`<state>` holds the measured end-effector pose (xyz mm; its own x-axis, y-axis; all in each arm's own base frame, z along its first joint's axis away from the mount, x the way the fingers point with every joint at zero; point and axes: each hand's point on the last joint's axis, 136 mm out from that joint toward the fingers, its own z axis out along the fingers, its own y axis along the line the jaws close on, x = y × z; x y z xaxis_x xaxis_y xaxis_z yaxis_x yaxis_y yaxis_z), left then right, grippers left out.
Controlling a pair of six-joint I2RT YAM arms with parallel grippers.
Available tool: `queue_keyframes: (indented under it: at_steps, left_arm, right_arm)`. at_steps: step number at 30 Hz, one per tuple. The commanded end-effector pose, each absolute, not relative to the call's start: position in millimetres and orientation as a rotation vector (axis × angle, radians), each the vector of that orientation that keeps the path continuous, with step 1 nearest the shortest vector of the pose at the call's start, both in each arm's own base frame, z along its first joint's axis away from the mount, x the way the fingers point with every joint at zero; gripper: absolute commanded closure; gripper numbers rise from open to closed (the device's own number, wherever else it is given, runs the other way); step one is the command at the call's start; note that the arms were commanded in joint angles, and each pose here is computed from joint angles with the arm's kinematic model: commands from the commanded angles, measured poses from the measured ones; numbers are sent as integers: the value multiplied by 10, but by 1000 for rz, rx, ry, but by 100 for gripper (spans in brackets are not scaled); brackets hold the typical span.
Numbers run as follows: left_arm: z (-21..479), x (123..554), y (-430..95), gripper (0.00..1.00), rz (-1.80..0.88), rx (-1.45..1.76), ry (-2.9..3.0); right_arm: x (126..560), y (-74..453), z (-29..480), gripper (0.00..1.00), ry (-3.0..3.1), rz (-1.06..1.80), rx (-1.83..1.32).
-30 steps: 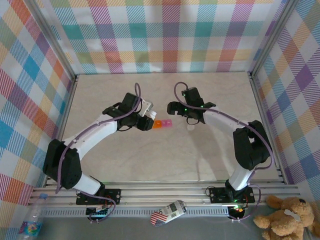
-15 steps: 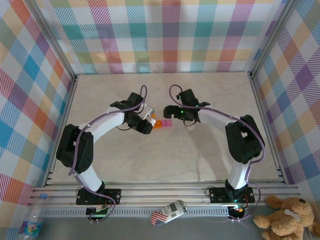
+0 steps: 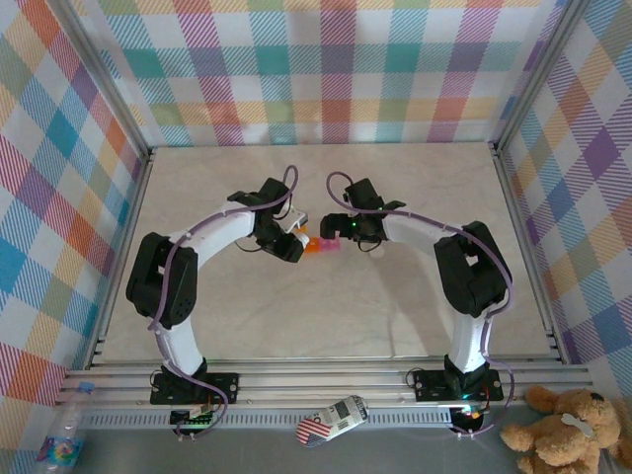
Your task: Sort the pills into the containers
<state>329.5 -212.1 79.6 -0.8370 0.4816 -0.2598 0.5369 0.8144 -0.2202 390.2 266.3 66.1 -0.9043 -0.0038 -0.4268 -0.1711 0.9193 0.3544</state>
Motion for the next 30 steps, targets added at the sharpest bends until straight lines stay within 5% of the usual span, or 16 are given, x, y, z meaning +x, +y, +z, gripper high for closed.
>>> queue_keyframes:
  at_steps: [1, 30]
  left_arm:
    - [815, 3303, -2034, 100, -375, 787, 2854]
    - [806, 3374, -2047, 100, -334, 784, 2937]
  right_arm:
    - [3925, 2667, 671, 3, 2666, 506, -126]
    - [3882, 2653, 626, 3, 2727, 441, -137]
